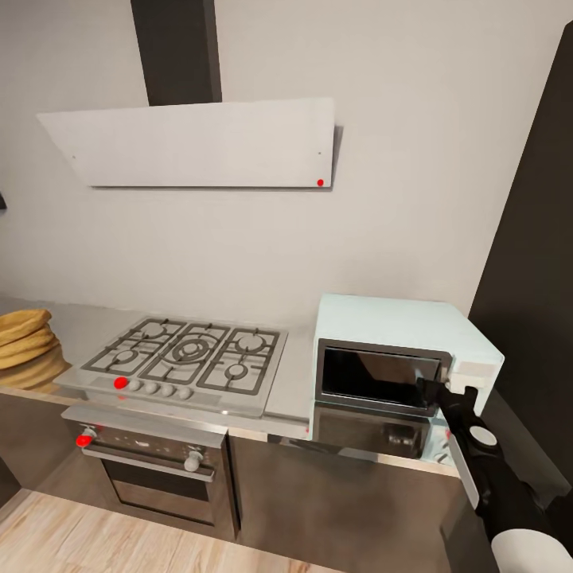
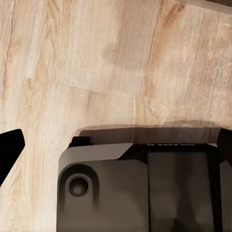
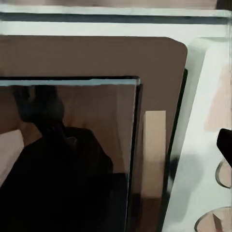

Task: In the kitchen, take the popcorn bag from the countertop, put it into the microwave, and heat it until the popcorn is cooked so the cooked popcorn ends up inside the bag.

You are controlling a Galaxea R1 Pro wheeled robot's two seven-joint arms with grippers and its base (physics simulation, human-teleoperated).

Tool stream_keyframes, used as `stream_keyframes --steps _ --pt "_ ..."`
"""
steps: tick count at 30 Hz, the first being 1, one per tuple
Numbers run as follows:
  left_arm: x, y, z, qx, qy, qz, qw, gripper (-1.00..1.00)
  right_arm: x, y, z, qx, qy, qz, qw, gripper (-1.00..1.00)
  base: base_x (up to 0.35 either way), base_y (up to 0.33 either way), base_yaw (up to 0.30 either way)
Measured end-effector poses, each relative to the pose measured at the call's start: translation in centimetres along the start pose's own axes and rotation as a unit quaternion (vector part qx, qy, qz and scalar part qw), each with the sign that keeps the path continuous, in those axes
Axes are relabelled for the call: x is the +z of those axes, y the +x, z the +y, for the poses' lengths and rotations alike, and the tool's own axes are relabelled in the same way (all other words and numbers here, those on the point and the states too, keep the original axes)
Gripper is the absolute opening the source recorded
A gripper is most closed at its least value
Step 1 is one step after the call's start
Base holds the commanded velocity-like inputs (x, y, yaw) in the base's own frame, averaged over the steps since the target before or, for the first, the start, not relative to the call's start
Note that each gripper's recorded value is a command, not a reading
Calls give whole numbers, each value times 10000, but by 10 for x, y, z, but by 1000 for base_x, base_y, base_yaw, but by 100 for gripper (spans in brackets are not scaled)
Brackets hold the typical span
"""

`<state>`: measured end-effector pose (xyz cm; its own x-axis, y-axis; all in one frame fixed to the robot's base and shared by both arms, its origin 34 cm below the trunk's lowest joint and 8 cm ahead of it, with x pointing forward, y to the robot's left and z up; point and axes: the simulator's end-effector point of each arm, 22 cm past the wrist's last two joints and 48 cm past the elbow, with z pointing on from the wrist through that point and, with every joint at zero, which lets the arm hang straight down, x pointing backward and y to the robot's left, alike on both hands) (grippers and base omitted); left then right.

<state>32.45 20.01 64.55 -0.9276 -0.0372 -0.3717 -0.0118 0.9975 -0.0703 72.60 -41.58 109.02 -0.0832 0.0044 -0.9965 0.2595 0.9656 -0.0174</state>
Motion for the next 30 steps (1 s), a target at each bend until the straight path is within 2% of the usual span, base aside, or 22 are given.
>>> stream_keyframes --steps 7,16,26,30 --pt "0 0 0 -3 0 0 10000 100 -2 31 -4 -4 33 -40 10000 100 0 0 0" --pt "0 0 0 -3 0 0 10000 100 -3 40 -5 -7 35 -15 10000 100 0 0 0" --pt "0 0 0 -2 0 0 10000 100 -3 36 -5 -14 34 -127 9999 100 0 0 0" --pt "0 0 0 -1 0 0 10000 100 -4 45 -5 -13 36 -38 10000 100 0 0 0"
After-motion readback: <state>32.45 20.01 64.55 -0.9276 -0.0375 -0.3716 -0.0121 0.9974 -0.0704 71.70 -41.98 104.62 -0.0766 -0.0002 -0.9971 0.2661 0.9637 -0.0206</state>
